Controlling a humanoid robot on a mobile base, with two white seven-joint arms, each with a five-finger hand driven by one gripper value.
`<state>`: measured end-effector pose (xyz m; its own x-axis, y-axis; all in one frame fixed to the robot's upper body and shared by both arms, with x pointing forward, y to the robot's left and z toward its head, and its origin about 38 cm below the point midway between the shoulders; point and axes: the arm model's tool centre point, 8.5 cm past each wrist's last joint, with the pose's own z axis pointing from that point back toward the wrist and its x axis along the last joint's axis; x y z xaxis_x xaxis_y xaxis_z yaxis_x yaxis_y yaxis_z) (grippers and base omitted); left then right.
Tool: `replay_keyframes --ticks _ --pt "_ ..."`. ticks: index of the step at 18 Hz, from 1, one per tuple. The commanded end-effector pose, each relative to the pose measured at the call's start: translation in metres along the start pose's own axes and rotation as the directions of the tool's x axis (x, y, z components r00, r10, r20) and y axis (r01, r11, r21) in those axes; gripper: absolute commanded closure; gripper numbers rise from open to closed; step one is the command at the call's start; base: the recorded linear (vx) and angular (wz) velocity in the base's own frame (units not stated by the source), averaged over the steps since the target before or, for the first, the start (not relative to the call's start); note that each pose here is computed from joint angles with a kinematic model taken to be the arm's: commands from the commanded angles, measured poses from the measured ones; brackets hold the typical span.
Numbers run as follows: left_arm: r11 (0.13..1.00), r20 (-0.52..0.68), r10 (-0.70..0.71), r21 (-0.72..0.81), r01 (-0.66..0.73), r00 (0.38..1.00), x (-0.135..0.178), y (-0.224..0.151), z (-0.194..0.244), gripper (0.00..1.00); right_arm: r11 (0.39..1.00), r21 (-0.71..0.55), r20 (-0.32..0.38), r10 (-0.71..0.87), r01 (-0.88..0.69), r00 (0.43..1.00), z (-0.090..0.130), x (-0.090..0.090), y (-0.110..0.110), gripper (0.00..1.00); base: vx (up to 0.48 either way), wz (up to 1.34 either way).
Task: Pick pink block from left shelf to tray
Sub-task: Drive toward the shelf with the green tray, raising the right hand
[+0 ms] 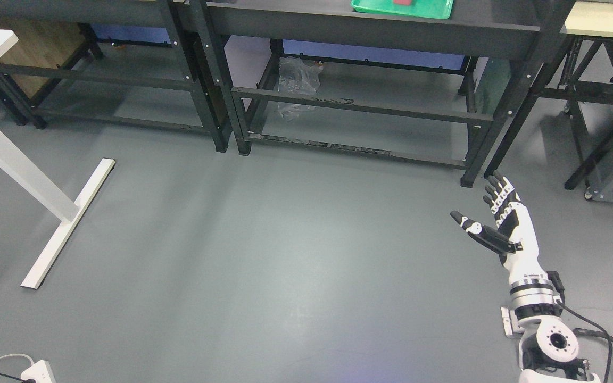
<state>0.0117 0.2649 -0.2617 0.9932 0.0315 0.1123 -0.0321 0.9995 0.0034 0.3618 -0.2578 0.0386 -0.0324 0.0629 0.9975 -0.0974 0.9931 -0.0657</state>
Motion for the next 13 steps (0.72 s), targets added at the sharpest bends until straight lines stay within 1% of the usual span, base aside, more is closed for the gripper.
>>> replay_keyframes --ticks 1,2,3,4,5,6,7,8,9,13 --pt "1.0 0.04 -0.007 0.016 0.006 0.999 0.021 0.011 -0.001 0.0 0.996 -0.005 0.027 0.086 -0.086 0.996 -0.006 0.011 -0.007 0.0 0.0 0.0" --pt "1.0 0.04 -0.007 0.016 0.006 0.999 0.021 0.011 -0.001 0.0 0.976 -0.046 0.009 0.215 -0.215 0.976 -0.006 0.01 -0.01 0.0 0.0 0.0" --pt "1.0 0.04 -0.007 0.016 0.006 0.999 0.021 0.011 -0.001 0.0 0.906 -0.115 -0.007 0.409 -0.407 0.913 -0.008 0.016 -0.017 0.01 0.0 0.0" --pt "1.0 0.04 -0.007 0.016 0.006 0.999 0.021 0.011 -0.001 0.0 0.803 -0.169 -0.02 0.577 -0.571 0.817 -0.011 0.023 -0.025 0.01 0.0 0.0" --pt "1.0 0.04 -0.007 0.016 0.006 0.999 0.021 0.011 -0.001 0.0 0.635 -0.207 -0.03 0.756 -0.744 0.654 -0.014 0.035 -0.035 0.01 0.0 0.0" --pt "1.0 0.04 -0.007 0.016 0.006 0.999 0.021 0.011 -0.001 0.0 0.441 -0.19 -0.026 0.891 -0.877 0.454 -0.019 0.044 -0.035 0.01 0.014 0.0" --pt "1.0 0.04 -0.006 0.016 0.005 0.999 0.021 0.011 -0.001 0.0 0.36 -0.2 -0.014 0.929 -0.911 0.371 -0.023 0.055 -0.035 0.01 0.014 0.0" --pt "1.0 0.042 -0.007 0.016 0.006 0.999 0.022 0.011 -0.001 0.0 0.328 -0.218 0.007 0.942 -0.919 0.335 -0.023 0.065 -0.031 0.01 0.032 0.0" --pt "1.0 0.04 -0.007 0.016 0.006 0.999 0.021 0.011 -0.001 0.0 0.315 -0.227 0.026 0.948 -0.922 0.318 -0.024 0.071 -0.025 0.0 0.032 0.0" --pt "1.0 0.04 -0.007 0.016 0.006 0.999 0.021 0.011 -0.001 0.0 0.333 -0.248 0.075 0.943 -0.91 0.324 -0.021 0.079 -0.009 0.0 0.11 -0.02"
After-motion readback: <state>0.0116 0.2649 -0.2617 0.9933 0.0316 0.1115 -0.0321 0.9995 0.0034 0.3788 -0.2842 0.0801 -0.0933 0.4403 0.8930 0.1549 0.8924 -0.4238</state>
